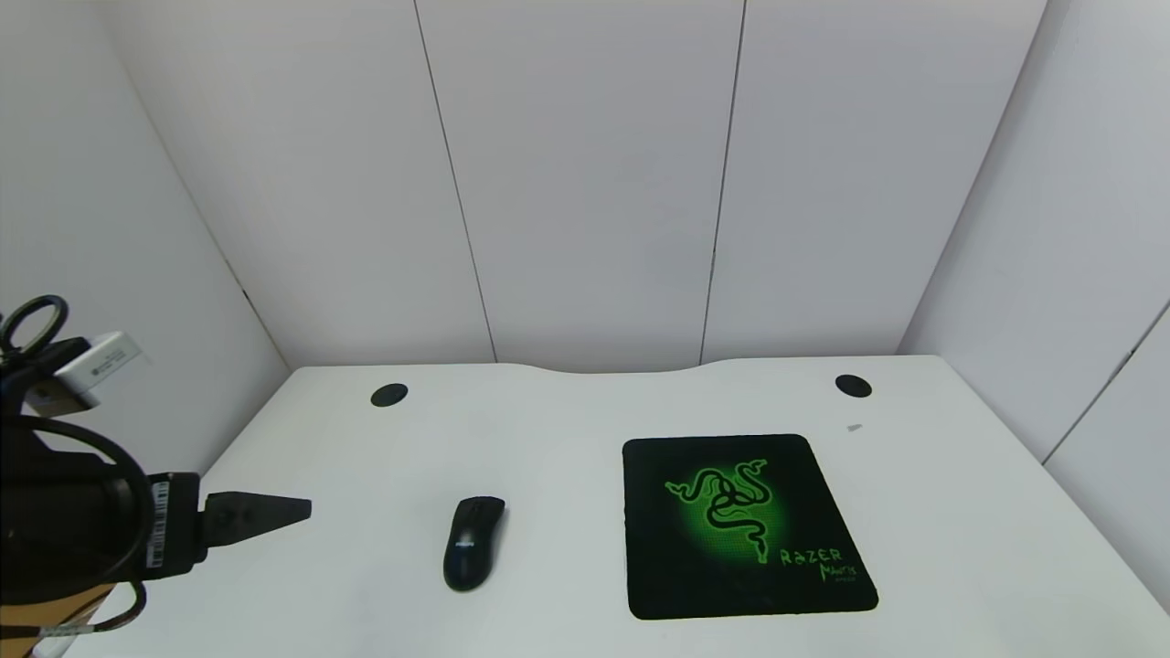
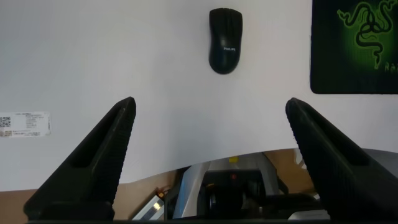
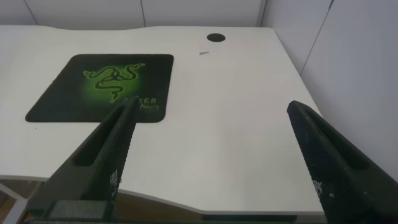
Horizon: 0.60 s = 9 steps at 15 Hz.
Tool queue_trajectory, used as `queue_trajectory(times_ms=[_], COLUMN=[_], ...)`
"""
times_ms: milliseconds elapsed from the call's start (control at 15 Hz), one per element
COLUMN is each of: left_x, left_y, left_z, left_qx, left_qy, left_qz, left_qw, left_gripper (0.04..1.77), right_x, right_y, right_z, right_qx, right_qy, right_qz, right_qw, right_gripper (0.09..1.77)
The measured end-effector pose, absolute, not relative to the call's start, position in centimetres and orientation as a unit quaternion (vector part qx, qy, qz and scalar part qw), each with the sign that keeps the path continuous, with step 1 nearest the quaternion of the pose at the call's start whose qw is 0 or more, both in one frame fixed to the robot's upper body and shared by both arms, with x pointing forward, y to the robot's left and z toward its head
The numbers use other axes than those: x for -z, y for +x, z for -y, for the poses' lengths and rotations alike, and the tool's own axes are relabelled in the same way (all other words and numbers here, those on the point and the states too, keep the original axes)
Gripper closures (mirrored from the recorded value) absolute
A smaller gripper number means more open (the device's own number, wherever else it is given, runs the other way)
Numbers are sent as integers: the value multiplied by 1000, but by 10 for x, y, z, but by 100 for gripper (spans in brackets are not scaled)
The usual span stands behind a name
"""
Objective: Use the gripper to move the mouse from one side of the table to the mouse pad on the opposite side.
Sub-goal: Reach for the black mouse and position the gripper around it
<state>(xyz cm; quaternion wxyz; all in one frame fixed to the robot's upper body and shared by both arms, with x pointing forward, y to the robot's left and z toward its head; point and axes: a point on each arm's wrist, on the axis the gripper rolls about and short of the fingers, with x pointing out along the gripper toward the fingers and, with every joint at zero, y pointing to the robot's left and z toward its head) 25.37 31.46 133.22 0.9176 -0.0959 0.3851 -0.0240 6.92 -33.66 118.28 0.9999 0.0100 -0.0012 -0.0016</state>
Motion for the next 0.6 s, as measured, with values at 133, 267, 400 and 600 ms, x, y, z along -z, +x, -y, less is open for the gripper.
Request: queue_trajectory(times_ms=[133, 267, 400, 600], left_x=[-1327, -1323, -1316, -1304], left_y=[268, 281, 294, 312], left_z=[-308, -302, -294, -276], left_qx=[25, 16, 13, 12], left_qy=[-95, -84, -75, -67], left_qz=[-403, -417, -433, -453], left_qw=[910, 905, 898, 889], left_gripper=[9, 9, 9, 9], right_x=[-1183, -1183, -1183, -1183], right_y=[69, 69, 69, 69], right_z=[337, 337, 337, 337], right_qx=[2, 2, 2, 2], right_qy=[10, 10, 10, 10], right_qz=[1, 1, 1, 1], right_qw=[1000, 1000, 1000, 1000], right_gripper=[15, 15, 15, 15])
